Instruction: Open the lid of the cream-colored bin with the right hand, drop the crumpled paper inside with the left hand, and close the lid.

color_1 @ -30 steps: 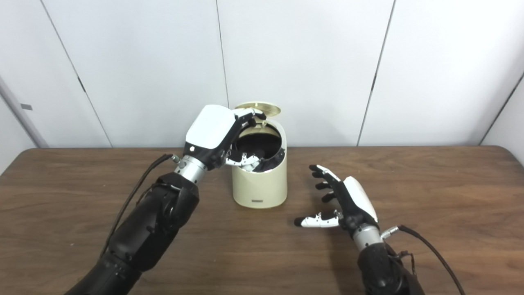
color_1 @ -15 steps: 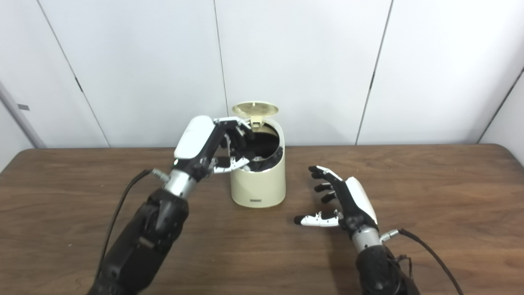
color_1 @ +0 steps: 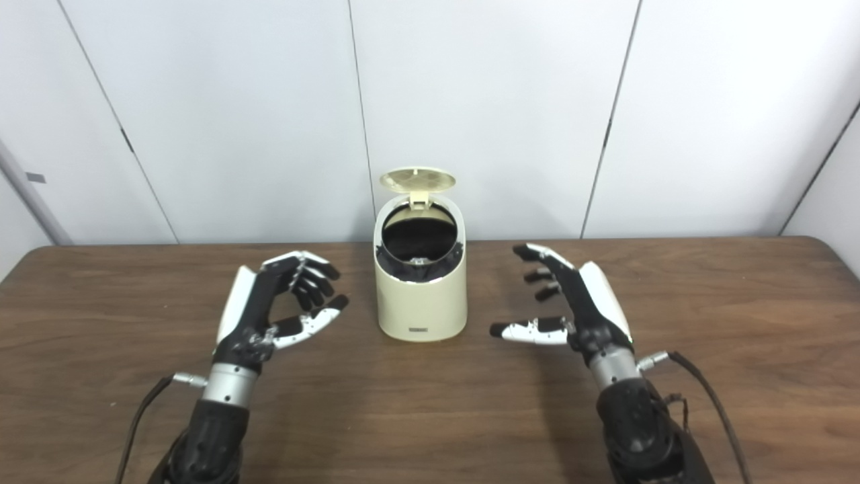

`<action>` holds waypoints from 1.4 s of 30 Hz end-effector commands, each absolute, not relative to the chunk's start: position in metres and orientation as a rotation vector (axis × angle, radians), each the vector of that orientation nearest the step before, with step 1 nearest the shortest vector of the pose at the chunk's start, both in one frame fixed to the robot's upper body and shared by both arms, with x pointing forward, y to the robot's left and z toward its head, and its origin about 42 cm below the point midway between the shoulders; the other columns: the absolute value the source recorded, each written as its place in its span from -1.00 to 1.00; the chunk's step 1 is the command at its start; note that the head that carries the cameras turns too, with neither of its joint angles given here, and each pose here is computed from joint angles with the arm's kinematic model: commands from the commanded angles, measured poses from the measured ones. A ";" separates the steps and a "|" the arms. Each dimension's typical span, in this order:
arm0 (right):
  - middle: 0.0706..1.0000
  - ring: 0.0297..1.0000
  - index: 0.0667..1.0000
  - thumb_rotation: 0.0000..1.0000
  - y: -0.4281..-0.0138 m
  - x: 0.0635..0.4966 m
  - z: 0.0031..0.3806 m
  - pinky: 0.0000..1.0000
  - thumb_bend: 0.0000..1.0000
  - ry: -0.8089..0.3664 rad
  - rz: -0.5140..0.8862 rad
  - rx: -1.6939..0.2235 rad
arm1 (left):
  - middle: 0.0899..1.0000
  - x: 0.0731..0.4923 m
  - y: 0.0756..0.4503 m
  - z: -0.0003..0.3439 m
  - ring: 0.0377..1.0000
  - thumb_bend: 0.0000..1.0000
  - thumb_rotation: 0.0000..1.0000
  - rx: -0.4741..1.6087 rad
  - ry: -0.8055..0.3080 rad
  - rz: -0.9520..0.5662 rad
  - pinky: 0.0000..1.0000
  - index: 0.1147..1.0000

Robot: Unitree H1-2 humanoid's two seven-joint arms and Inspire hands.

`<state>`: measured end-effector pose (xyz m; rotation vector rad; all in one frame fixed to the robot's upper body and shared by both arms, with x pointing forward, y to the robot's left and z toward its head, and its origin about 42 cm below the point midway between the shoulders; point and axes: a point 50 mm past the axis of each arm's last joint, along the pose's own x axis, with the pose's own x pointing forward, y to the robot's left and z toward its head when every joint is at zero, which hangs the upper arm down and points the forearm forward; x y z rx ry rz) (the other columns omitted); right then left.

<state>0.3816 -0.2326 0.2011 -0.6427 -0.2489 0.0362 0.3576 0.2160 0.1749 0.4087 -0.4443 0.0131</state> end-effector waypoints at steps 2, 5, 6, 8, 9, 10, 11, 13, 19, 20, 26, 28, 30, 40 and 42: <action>0.66 0.50 0.61 -0.65 -0.231 0.390 0.241 0.25 0.36 -0.402 0.050 -0.654 | -0.12 0.355 0.220 0.183 -0.05 0.03 -1.00 0.358 -0.458 0.030 -0.22 -0.13; 0.68 0.53 0.64 -0.58 -0.229 0.393 0.253 0.30 0.33 -0.427 0.065 -0.663 | -0.10 0.352 0.224 0.174 0.06 0.03 -1.00 0.354 -0.424 0.031 -0.13 -0.14; 0.69 0.55 0.65 -0.57 -0.229 0.394 0.258 0.32 0.33 -0.430 0.071 -0.671 | -0.10 0.351 0.225 0.171 0.09 0.03 -1.00 0.349 -0.412 0.030 -0.10 -0.14; 0.72 0.58 0.67 -0.52 -0.226 0.396 0.269 0.36 0.33 -0.440 0.086 -0.700 | 0.18 0.349 0.227 0.166 0.16 0.01 -0.92 0.338 -0.392 0.026 -0.03 -0.14; 0.74 0.60 0.68 -0.49 -0.226 0.398 0.275 0.38 0.32 -0.450 0.093 -0.717 | 0.25 0.348 0.228 0.163 0.18 0.01 -0.90 0.340 -0.382 0.024 0.00 -0.14; 0.75 0.60 0.69 -0.47 -0.225 0.400 0.280 0.36 0.33 -0.461 0.096 -0.733 | 0.28 0.348 0.229 0.160 0.19 0.01 -0.89 0.342 -0.373 0.021 0.01 -0.14; 0.74 0.60 0.69 -0.45 -0.224 0.402 0.285 0.34 0.35 -0.467 0.100 -0.745 | 0.29 0.348 0.229 0.159 0.19 0.01 -0.89 0.344 -0.363 0.020 0.02 -0.13; 0.73 0.61 0.71 -0.39 -0.223 0.406 0.295 0.35 0.36 -0.475 0.111 -0.766 | 0.31 0.348 0.228 0.156 0.20 0.01 -0.88 0.346 -0.344 0.023 0.04 -0.13; 0.76 0.64 0.74 -0.35 -0.218 0.416 0.320 0.37 0.43 -0.508 0.136 -0.832 | 0.32 0.349 0.226 0.152 0.21 0.29 -0.90 0.341 -0.316 0.024 0.07 0.35; 0.76 0.63 0.74 -0.35 -0.216 0.418 0.325 0.36 0.44 -0.522 0.140 -0.842 | 0.32 0.349 0.225 0.151 0.21 0.30 -0.90 0.340 -0.315 0.025 0.07 0.36; 0.78 0.64 0.76 -0.30 -0.206 0.428 0.344 0.39 0.44 -0.525 0.162 -0.900 | 0.29 0.350 0.217 0.148 0.19 0.30 -0.93 0.331 -0.312 0.017 0.03 0.33; 0.80 0.66 0.77 -0.27 -0.205 0.429 0.347 0.41 0.43 -0.519 0.165 -0.917 | 0.29 0.350 0.215 0.147 0.17 0.29 -0.99 0.327 -0.311 0.019 0.01 0.33; 0.80 0.67 0.78 -0.29 -0.203 0.432 0.350 0.40 0.43 -0.519 0.167 -0.923 | 0.28 0.350 0.215 0.146 0.17 0.29 -0.99 0.328 -0.311 0.019 0.00 0.32; 0.78 0.69 0.75 -0.34 -0.195 0.442 0.363 0.42 0.48 -0.535 0.200 -1.011 | 0.29 0.350 0.211 0.144 0.18 0.31 -0.95 0.327 -0.297 0.014 0.02 0.32; 0.79 0.69 0.75 -0.34 -0.190 0.441 0.365 0.42 0.47 -0.528 0.215 -1.038 | 0.29 0.350 0.210 0.145 0.18 0.32 -0.96 0.326 -0.299 0.018 0.01 0.32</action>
